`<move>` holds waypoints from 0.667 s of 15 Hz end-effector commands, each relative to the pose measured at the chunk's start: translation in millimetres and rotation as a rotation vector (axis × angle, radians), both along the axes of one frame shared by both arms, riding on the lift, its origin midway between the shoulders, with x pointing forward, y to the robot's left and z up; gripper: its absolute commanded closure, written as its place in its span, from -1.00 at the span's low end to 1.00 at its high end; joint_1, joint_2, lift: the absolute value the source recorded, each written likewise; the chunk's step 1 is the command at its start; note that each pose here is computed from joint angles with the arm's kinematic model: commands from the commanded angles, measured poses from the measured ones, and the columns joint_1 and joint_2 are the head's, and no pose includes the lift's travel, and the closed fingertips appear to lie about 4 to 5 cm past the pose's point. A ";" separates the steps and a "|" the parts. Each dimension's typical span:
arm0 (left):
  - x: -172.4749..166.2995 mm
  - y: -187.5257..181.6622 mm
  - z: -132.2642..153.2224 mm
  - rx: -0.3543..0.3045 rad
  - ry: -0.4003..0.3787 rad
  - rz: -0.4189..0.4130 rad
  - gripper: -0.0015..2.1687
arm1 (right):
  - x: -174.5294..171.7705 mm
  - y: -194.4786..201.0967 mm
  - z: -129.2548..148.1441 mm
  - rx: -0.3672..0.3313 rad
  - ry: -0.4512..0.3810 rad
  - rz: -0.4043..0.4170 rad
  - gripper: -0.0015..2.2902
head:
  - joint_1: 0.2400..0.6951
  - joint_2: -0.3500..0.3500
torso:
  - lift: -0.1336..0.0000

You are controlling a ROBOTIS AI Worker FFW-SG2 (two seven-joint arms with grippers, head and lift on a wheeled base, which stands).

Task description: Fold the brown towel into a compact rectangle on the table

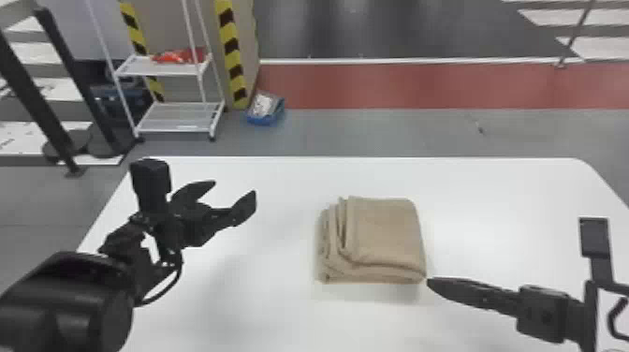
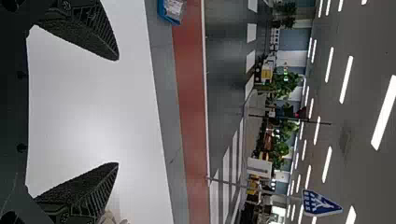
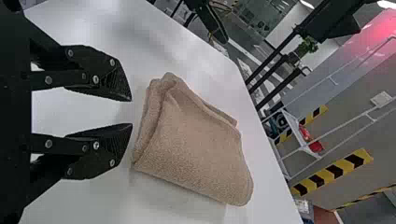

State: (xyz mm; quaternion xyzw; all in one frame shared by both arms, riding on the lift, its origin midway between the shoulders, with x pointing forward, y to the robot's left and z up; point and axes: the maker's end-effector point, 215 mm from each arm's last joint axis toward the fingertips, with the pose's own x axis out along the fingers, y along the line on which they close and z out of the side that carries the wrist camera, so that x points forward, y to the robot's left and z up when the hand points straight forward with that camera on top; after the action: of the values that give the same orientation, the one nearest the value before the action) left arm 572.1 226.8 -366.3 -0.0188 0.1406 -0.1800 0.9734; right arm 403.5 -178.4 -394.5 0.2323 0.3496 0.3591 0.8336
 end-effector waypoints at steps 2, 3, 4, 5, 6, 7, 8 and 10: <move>2.3 5.8 1.2 -0.027 -0.010 0.009 -0.92 | 4.8 9.4 -27.8 -0.072 0.020 0.011 0.62 | 1.00 0.16 | -0.86; 2.2 5.9 2.3 -0.034 -0.011 0.007 -0.92 | 8.9 15.2 -36.3 -0.085 0.030 0.014 0.62 | 1.00 0.17 | -0.86; 2.6 7.3 3.5 -0.033 -0.014 0.008 -0.92 | 11.2 19.9 -47.6 -0.116 0.042 0.022 0.62 | 1.00 0.18 | -0.86; 2.2 8.1 2.9 -0.033 -0.013 0.010 -0.92 | 18.4 23.1 -49.7 -0.118 0.024 0.017 0.62 | 1.00 0.21 | -0.86; 2.4 8.9 4.2 -0.032 -0.017 0.008 -0.92 | 26.0 24.6 -49.1 -0.121 0.004 0.009 0.62 | 1.00 0.22 | -0.86; 1.7 10.8 3.7 -0.035 -0.016 0.009 -0.92 | 34.6 22.5 -51.1 -0.138 -0.008 -0.004 0.62 | 1.00 0.23 | -0.86; 0.9 10.5 3.3 -0.038 -0.015 0.006 -0.92 | 44.4 19.3 -52.4 -0.147 -0.025 -0.020 0.62 | 1.00 0.24 | -0.86; 0.5 8.9 4.5 -0.050 -0.015 0.001 -0.92 | 71.8 16.5 -47.0 -0.160 -0.071 -0.057 0.62 | 1.00 0.24 | -0.86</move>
State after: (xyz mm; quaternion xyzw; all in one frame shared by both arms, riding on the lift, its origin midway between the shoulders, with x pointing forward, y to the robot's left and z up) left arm 572.9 236.4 -362.5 -0.0379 0.1295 -0.1814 0.9741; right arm 456.8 -162.0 -446.3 0.1638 0.3553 0.3177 0.8637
